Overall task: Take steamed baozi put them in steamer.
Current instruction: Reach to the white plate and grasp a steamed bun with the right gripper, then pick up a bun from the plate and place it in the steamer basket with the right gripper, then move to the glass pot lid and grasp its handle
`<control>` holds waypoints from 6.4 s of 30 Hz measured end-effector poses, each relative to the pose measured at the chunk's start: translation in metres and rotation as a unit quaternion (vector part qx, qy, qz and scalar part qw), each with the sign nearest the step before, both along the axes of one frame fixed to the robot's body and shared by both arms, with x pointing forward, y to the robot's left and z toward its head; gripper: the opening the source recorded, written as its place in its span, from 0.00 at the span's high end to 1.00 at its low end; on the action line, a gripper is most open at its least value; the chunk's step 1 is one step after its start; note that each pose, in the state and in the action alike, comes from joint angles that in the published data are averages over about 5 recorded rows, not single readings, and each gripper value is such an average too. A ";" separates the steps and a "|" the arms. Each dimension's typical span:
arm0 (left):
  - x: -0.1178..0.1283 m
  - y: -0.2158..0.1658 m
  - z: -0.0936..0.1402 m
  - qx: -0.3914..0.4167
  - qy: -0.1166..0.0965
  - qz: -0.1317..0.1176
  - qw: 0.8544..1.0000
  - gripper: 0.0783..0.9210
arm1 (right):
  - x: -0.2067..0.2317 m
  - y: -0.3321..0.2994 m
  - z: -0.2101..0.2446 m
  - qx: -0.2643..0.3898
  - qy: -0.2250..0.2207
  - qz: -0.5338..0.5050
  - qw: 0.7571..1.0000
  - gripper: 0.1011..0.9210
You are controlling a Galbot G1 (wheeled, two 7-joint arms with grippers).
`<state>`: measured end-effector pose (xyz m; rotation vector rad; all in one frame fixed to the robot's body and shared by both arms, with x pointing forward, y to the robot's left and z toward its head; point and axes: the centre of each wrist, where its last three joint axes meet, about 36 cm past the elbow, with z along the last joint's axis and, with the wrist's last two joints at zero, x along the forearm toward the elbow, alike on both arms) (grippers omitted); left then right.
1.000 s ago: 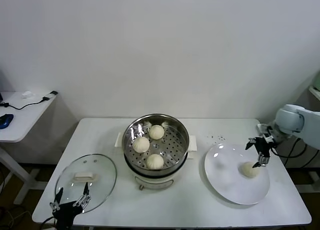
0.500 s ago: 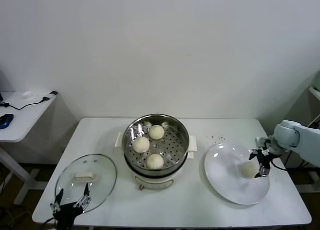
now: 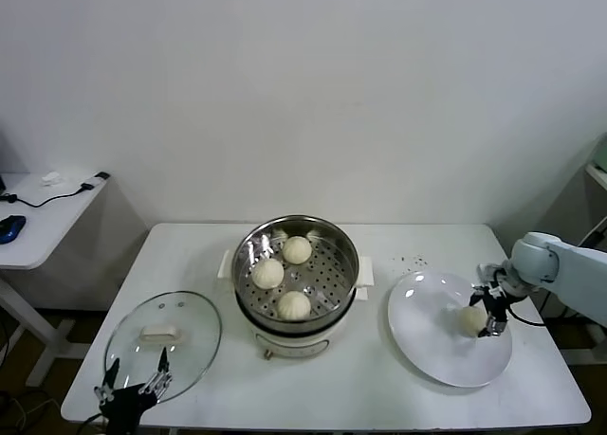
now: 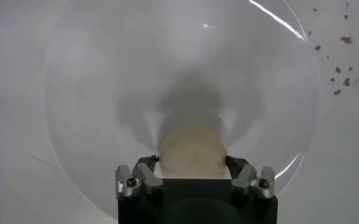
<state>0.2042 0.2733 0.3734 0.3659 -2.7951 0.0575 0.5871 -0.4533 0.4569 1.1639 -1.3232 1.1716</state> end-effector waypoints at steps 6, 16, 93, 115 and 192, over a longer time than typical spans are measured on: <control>0.001 -0.001 0.000 0.000 -0.001 -0.001 1.000 0.12 | 0.002 0.004 0.008 0.003 0.002 0.006 1.000 0.28; 0.003 -0.004 0.003 -0.004 -0.003 -0.006 1.000 0.12 | 0.036 0.043 0.100 0.026 -0.025 0.056 0.998 0.29; 0.010 0.001 0.010 -0.007 -0.010 -0.013 1.000 0.12 | 0.071 0.267 0.225 0.226 -0.090 0.051 0.969 0.12; 0.016 0.016 0.019 0.018 -0.033 -0.015 0.999 0.12 | 0.001 0.071 0.172 0.454 -0.398 -0.261 0.753 0.12; 0.075 0.090 -0.139 0.697 0.030 -0.177 0.694 0.12 | -0.367 0.054 -0.145 0.461 -0.466 -0.482 0.582 0.12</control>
